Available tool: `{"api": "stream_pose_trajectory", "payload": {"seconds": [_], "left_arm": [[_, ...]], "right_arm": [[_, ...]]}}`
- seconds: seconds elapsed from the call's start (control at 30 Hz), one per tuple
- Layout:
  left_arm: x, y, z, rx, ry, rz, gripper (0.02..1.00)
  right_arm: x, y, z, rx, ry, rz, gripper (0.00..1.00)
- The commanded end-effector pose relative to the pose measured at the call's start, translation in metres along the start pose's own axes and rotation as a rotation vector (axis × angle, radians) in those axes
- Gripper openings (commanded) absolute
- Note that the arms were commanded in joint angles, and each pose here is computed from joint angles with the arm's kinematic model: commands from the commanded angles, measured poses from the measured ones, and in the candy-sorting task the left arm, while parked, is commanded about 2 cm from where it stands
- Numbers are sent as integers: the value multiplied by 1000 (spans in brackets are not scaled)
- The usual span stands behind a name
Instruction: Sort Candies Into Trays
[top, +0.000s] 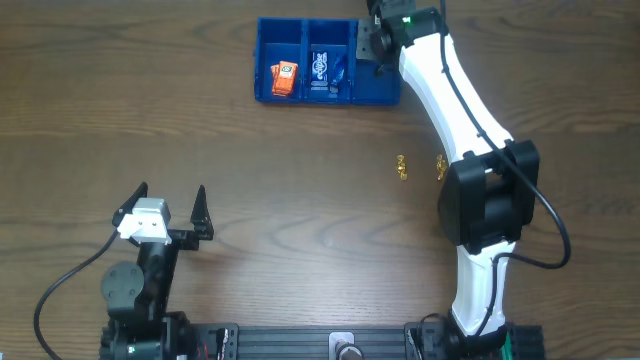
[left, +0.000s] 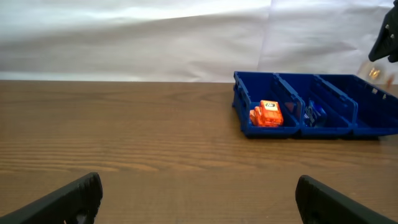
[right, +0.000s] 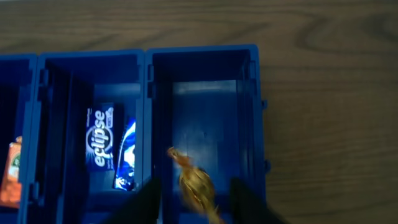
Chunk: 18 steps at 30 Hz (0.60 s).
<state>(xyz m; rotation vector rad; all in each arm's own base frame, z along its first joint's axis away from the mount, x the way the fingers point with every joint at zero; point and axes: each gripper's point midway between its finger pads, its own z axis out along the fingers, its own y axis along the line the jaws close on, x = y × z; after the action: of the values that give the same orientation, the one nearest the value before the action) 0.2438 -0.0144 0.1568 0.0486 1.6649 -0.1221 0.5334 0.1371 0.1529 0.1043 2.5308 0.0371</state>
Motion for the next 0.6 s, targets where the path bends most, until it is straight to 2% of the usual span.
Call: {"api": "stream_pose_trajectory", "payload": {"seconds": [0.03,0.13,0.4,0.6], "left_arm": [[16,0,1,3,44,6,998],[16,0,1,3,44,6,996],[16,0,1,3,44,6,996],[16,0,1,3,44,6,998]], "right_arm": [[-11,-2,-6,3,-30,-18,737],[-4,-2,-8,1,0,-23,739],[39,-20,-47,31,139,-47,770],[109,-40,-58,23,237,-57,785]]}}
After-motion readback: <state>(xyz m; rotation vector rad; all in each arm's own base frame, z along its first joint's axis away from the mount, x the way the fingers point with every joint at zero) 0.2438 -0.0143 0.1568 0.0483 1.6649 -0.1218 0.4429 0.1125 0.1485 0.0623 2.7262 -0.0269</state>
